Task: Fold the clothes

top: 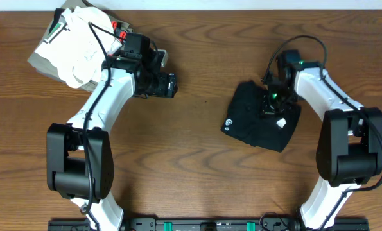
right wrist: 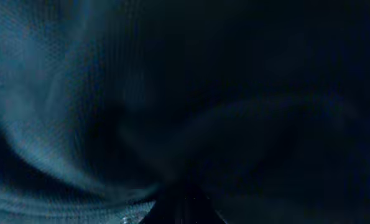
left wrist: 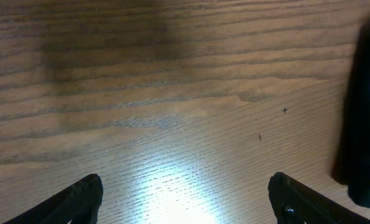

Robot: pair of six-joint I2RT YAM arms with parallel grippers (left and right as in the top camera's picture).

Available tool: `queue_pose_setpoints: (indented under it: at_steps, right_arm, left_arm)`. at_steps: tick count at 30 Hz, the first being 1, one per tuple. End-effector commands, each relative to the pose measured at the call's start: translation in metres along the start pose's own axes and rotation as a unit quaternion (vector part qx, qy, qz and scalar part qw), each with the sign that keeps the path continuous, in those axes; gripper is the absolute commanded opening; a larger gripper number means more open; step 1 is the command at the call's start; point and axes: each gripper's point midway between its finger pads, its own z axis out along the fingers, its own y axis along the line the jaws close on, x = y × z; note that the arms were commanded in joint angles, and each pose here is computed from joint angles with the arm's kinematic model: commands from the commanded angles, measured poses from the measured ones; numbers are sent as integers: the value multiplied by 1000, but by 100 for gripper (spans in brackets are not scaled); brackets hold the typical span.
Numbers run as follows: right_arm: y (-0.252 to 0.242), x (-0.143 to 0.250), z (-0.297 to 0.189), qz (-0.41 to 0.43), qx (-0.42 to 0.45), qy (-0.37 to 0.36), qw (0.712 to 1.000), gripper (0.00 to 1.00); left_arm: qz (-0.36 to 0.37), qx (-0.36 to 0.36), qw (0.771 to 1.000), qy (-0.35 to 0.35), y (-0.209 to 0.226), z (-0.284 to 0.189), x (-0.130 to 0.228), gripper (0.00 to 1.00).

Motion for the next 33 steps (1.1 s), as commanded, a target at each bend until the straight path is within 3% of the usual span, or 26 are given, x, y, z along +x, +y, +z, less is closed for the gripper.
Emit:
queue_pose_setpoints:
  at_steps: [1,6,14,23,30,33]
  right_arm:
    - [-2,6,26,-2,7,-11,1000,2]
    - [14,-5,48,-32,-18,-40,999,3]
    - [79,-42,50,-120,-70,-119,983,7]
    - [169,-88,1,-208,-103,-205,951,8]
    - [212,-114,-34,-209,-125,-269,932,7]
    - [215,-126,-60,-197,-128,-279,931,20]
  left_arm:
    - [-1,-17,1000,-15,4,-11,-8,87]
    - [-1,-27,999,-17,10,-12,-9,87]
    - [-24,-69,996,-49,43,-42,-17,87]
    - [-80,-99,986,-107,88,-106,-20,88]
    - [-85,-105,983,-126,92,-130,-17,88]
    - [-73,-82,986,-129,75,-130,-19,88]
